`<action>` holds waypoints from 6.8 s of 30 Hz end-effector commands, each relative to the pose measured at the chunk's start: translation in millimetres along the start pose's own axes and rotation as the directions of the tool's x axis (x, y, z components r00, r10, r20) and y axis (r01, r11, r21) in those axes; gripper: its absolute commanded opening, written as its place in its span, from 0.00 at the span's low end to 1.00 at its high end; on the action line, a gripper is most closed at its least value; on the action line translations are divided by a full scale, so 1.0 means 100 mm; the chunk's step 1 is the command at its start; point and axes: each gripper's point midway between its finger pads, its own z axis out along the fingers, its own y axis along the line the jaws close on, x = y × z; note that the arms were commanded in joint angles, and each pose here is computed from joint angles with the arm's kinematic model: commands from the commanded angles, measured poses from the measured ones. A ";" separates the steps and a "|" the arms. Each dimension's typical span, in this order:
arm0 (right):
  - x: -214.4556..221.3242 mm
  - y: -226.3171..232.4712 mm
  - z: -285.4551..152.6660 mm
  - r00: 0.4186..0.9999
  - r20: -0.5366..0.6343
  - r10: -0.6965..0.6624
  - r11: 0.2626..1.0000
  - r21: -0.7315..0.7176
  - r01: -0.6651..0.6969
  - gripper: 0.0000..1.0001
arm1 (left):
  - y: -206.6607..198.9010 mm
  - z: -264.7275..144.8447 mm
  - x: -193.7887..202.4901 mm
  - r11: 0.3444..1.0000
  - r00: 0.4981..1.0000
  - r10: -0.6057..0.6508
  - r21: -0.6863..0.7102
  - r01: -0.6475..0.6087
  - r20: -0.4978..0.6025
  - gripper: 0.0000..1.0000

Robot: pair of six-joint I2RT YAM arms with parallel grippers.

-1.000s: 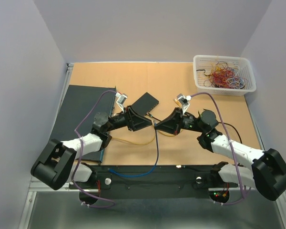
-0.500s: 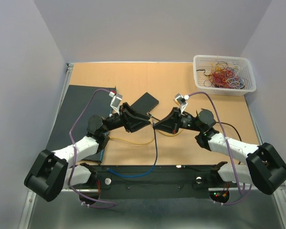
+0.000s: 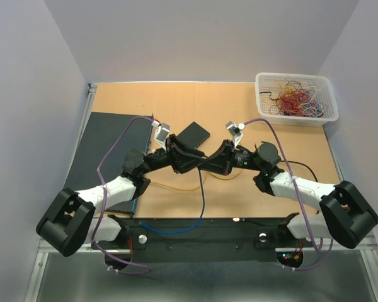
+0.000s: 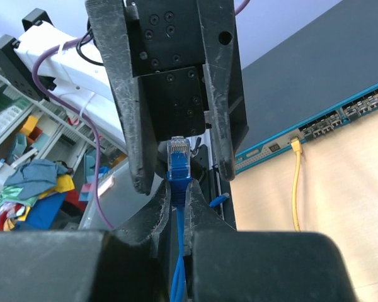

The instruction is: Insert the plug into the switch port

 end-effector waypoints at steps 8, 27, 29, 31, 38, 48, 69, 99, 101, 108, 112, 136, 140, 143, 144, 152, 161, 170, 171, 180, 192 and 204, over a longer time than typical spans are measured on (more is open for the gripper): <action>-0.25 0.22 0.06 0.992 0.087 -0.094 0.994 -0.050 0.098 0.00 | -0.18 0.08 -0.38 0.987 0.981 0.159 0.004 -0.161 0.110 0.25; -0.49 0.05 0.04 0.982 0.102 -0.160 0.979 0.147 0.144 0.90 | 0.62 0.01 -0.29 0.895 1.000 0.004 -0.445 -0.015 -0.027 0.00; -0.53 -0.04 0.05 0.978 0.079 -0.191 0.964 0.204 0.172 0.86 | 0.67 0.02 -0.32 0.884 1.000 -0.014 -0.467 0.006 -0.014 0.00; -0.46 -0.25 0.02 0.984 0.041 -0.171 0.940 0.305 0.151 0.83 | 0.68 0.05 -0.35 0.878 0.999 -0.040 -0.477 0.036 0.001 0.00; -0.46 -0.42 0.07 0.973 -0.007 -0.230 0.867 0.454 0.208 0.72 | 0.72 0.06 -0.43 0.857 0.999 -0.051 -0.513 0.053 0.018 0.00; -0.35 -0.51 0.30 0.973 -0.045 -0.228 0.849 0.480 0.221 0.54 | 0.77 0.06 -0.45 0.845 0.998 -0.053 -0.531 0.059 0.025 0.00; -0.32 -0.62 0.32 0.974 0.003 -0.226 0.831 0.522 0.191 0.01 | 0.71 0.06 -0.46 0.859 0.999 -0.041 -0.510 0.048 0.025 0.00; -0.19 0.27 0.17 0.991 0.073 -0.116 0.992 -0.048 0.120 0.00 | -0.25 -0.13 -0.58 0.991 0.987 0.130 -0.055 -0.126 0.093 0.36; -0.20 0.26 0.18 0.991 0.076 -0.114 0.992 -0.052 0.118 0.00 | -0.25 -0.14 -0.56 0.991 0.988 0.126 -0.053 -0.122 0.091 0.36; -0.21 0.22 0.20 0.991 0.082 -0.104 0.993 -0.053 0.109 0.00 | -0.25 -0.15 -0.51 0.992 0.989 0.120 -0.038 -0.117 0.082 0.37; -0.24 0.23 0.22 0.990 0.089 -0.108 0.992 -0.057 0.113 0.00 | -0.24 -0.14 -0.49 0.993 0.990 0.116 -0.035 -0.114 0.076 0.38; -0.35 0.15 0.35 0.989 0.100 -0.109 0.991 -0.067 0.116 0.01 | -0.19 -0.16 -0.41 0.995 0.993 0.094 -0.048 -0.090 0.068 0.45; -0.33 0.13 0.34 0.990 0.100 -0.103 0.992 -0.062 0.110 0.00 | -0.18 -0.16 -0.40 0.995 0.994 0.092 -0.049 -0.089 0.065 0.33; -0.35 0.11 0.34 0.988 0.115 -0.101 0.993 -0.052 0.108 0.00 | -0.16 -0.16 -0.40 0.995 0.994 0.090 -0.052 -0.087 0.064 0.15; -0.36 0.11 0.33 0.988 0.121 -0.099 0.993 -0.047 0.106 0.00 | -0.16 -0.16 -0.40 0.995 0.994 0.090 -0.052 -0.087 0.064 0.11; -0.49 0.07 0.28 0.977 0.188 -0.105 0.994 0.010 0.105 0.53 | -0.02 -0.16 -0.40 0.990 0.996 0.071 -0.127 -0.063 0.061 0.00; -0.46 -0.32 0.18 0.978 0.154 -0.139 0.965 0.244 0.099 0.59 | 0.54 -0.22 -0.50 0.903 0.995 -0.002 -0.428 0.043 0.097 0.00; -0.45 -0.64 0.16 0.980 0.030 -0.199 0.860 0.485 0.160 0.42 | 0.95 -0.32 -0.58 0.749 0.990 -0.002 -0.655 0.094 0.140 0.00; -0.47 -0.62 0.19 0.978 0.031 -0.206 0.859 0.485 0.166 0.42 | 1.00 -0.34 -0.59 0.729 0.990 0.004 -0.678 0.096 0.144 0.00; -0.41 -0.65 0.42 0.978 -0.011 -0.207 0.848 0.497 0.185 0.41 | 1.11 -0.32 -0.56 0.672 0.985 -0.010 -0.728 0.135 0.172 0.00; -0.34 -0.86 0.53 0.980 -0.053 -0.192 0.783 0.594 0.186 0.41 | 1.10 -0.28 -0.57 0.669 0.983 -0.020 -0.728 0.151 0.185 0.00; -0.31 -0.92 0.55 0.981 -0.057 -0.187 0.774 0.606 0.183 0.38 | 1.08 -0.26 -0.57 0.679 0.981 -0.023 -0.718 0.156 0.192 0.00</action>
